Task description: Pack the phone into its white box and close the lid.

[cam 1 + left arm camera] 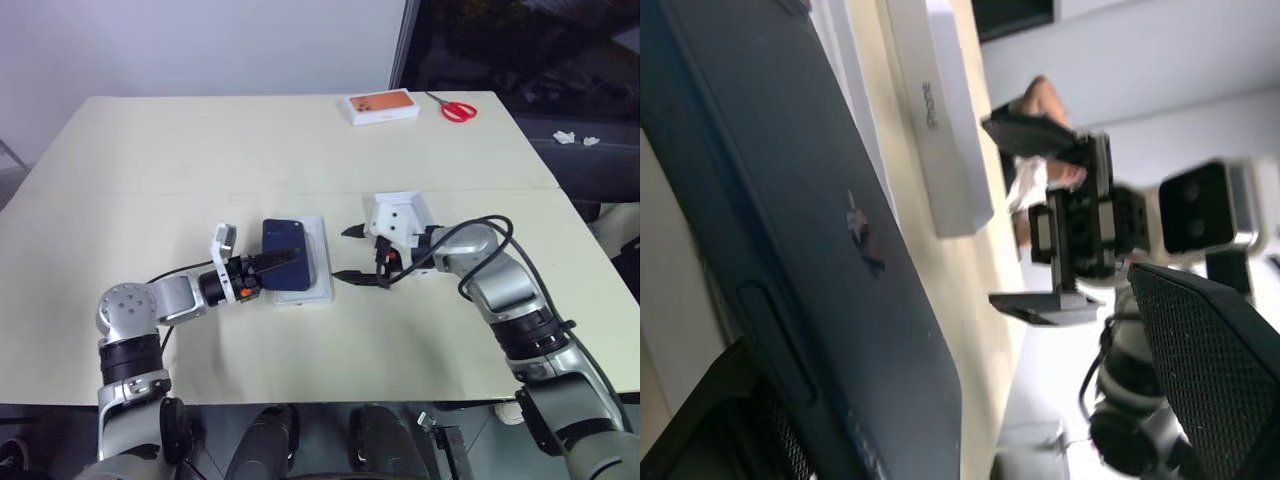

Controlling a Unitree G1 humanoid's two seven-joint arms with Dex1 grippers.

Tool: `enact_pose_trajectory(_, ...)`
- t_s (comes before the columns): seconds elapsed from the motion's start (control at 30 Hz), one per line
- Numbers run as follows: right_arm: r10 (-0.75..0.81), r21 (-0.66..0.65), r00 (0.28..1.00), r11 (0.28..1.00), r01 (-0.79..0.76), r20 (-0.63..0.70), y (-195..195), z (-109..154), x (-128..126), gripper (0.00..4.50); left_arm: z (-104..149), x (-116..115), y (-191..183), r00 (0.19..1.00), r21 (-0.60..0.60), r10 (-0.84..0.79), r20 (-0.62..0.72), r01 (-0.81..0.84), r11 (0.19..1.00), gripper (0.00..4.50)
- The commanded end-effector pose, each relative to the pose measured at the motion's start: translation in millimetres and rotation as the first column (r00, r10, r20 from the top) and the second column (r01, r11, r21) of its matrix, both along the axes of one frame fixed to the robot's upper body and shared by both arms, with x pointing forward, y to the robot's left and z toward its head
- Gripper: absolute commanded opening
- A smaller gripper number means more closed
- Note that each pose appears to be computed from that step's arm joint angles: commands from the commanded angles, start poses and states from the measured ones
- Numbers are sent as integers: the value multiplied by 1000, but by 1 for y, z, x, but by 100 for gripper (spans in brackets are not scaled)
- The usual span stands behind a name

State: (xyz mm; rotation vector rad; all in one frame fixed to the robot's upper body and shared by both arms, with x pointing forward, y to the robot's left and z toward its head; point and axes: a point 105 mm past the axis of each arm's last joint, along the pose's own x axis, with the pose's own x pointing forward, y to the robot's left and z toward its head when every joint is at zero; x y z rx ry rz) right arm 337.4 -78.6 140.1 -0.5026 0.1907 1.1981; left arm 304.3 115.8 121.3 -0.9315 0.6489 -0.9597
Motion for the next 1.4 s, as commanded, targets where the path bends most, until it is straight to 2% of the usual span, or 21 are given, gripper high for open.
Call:
enact_pose_trajectory(0.03, 16, 14, 999, 1000, -17, 49, 5, 12, 2, 450, 14, -1, 1, 997, 12, -11, 78, 10, 1000, 446)
enact_pose_trajectory(0.7, 22, 21, 998, 1000, -24, 59, 12, 9, 3, 450, 27, -3, 9, 989, 82, -28, 147, 16, 997, 446)
enact_pose_trajectory(0.97, 21, 19, 998, 1000, -23, 66, 12, 9, 4, 450, 26, 0, 22, 989, 106, 2, 147, -17, 994, 446)
enact_pose_trajectory(1.1, 25, 16, 997, 1000, -27, 67, 12, 9, 3, 450, 29, -8, 31, 987, 126, -7, 160, -14, 992, 446)
enact_pose_trajectory(1.4, 13, 20, 997, 1000, -14, 76, 9, 11, 8, 450, 26, 6, 68, 963, 231, 152, 221, -203, 952, 446)
